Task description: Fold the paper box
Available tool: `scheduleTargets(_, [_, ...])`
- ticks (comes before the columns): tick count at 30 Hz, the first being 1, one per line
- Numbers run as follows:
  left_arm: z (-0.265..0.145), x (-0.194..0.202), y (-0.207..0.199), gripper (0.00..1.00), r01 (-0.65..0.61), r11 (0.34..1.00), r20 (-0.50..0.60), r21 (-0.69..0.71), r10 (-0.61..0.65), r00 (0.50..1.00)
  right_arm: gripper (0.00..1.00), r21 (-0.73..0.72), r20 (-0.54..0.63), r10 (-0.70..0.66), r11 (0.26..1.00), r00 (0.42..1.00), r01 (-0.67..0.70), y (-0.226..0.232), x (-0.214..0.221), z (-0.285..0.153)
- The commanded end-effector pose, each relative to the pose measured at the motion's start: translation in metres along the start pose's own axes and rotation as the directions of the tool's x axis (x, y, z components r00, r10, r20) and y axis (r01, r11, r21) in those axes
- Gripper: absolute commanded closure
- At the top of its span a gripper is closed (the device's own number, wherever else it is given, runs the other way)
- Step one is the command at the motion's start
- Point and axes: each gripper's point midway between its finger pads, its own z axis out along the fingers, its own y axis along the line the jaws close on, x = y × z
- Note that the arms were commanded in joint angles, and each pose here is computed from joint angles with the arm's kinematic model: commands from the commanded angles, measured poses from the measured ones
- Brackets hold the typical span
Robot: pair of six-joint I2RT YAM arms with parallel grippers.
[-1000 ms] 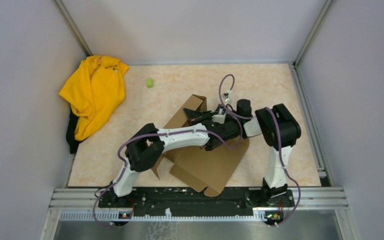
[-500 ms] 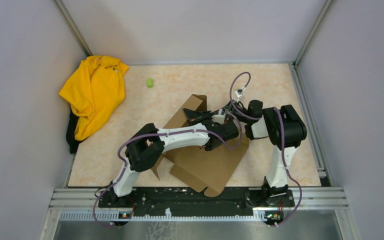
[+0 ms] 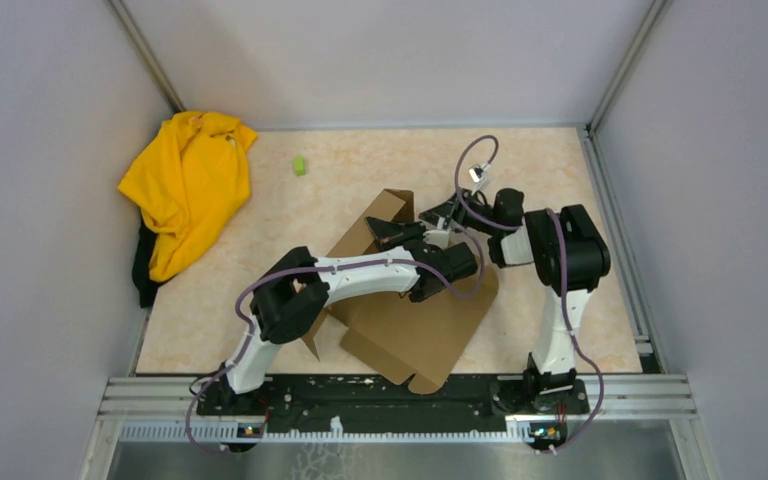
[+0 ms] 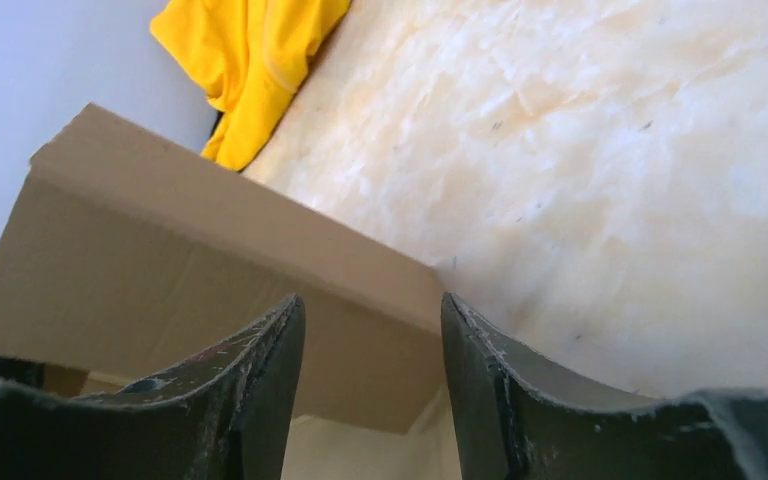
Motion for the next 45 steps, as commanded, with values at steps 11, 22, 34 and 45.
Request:
scheduleTargets(11, [-0.004, -0.009, -0.048, 1.00, -0.012, 0.982, 0.037, 0.191, 0.005, 0.999, 0.58, -0.032, -0.066, -0.286, 0.958, 0.956, 0.285, -0.014, 0.005, 0.031])
scheduleTargets(22, [-0.005, -0.005, -0.051, 1.00, -0.017, 0.979, 0.042, 0.205, 0.009, 0.999, 0.57, -0.153, -0.047, -0.376, 0.918, 0.925, 0.365, 0.017, 0.026, 0.033])
scheduleTargets(34, [-0.005, 0.000, -0.052, 1.00, -0.020, 0.978, 0.045, 0.209, 0.011, 0.999, 0.56, -0.155, 0.049, -0.362, 0.918, 0.931, 0.365, 0.030, 0.026, 0.012])
scheduleTargets(45, [-0.004, 0.000, -0.053, 1.00, -0.026, 0.976, 0.049, 0.215, 0.016, 0.999, 0.54, -0.254, 0.096, -0.354, 0.895, 0.930, 0.367, 0.048, 0.025, 0.002])
